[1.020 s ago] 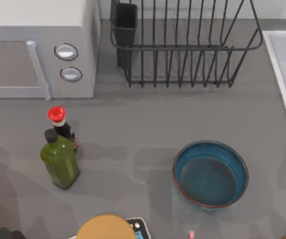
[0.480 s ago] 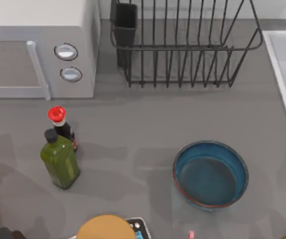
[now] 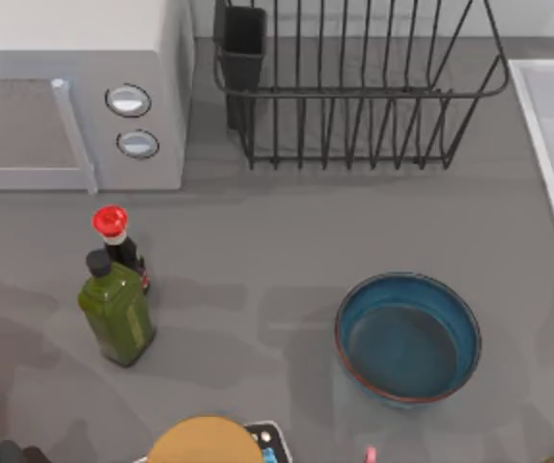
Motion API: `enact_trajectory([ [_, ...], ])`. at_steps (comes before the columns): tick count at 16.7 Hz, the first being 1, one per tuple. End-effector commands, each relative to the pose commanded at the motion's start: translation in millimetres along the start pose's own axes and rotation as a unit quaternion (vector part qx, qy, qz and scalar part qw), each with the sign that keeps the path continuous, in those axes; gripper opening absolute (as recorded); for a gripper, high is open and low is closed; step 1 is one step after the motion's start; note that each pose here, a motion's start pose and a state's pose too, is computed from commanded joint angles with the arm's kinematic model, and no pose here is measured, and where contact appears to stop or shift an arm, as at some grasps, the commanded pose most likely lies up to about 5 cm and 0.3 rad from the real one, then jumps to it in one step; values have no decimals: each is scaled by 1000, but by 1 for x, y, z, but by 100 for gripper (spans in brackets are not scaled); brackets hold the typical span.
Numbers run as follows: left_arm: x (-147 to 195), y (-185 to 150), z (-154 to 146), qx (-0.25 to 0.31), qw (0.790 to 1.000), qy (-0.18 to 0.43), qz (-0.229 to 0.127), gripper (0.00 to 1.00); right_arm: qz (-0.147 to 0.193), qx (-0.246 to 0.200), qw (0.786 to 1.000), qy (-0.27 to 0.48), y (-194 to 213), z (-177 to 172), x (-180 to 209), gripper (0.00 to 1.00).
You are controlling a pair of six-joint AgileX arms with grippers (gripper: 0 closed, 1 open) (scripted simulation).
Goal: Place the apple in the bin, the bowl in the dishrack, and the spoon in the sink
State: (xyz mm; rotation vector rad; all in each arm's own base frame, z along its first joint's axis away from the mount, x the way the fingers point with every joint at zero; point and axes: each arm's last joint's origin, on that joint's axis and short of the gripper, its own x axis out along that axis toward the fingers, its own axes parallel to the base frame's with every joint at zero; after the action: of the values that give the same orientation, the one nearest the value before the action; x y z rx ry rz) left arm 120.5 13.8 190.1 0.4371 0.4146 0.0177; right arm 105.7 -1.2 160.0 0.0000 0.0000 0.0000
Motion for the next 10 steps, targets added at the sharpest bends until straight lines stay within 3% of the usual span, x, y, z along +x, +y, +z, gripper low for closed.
enact_trajectory([
  [5,-4,-20,-18,-168,974,-152,2,100,0,0,1000,0,0,0,0,100],
  [10,-3,-27,-24,-215,955,-204,-9,100,0,0,1000,0,0,0,0,100],
])
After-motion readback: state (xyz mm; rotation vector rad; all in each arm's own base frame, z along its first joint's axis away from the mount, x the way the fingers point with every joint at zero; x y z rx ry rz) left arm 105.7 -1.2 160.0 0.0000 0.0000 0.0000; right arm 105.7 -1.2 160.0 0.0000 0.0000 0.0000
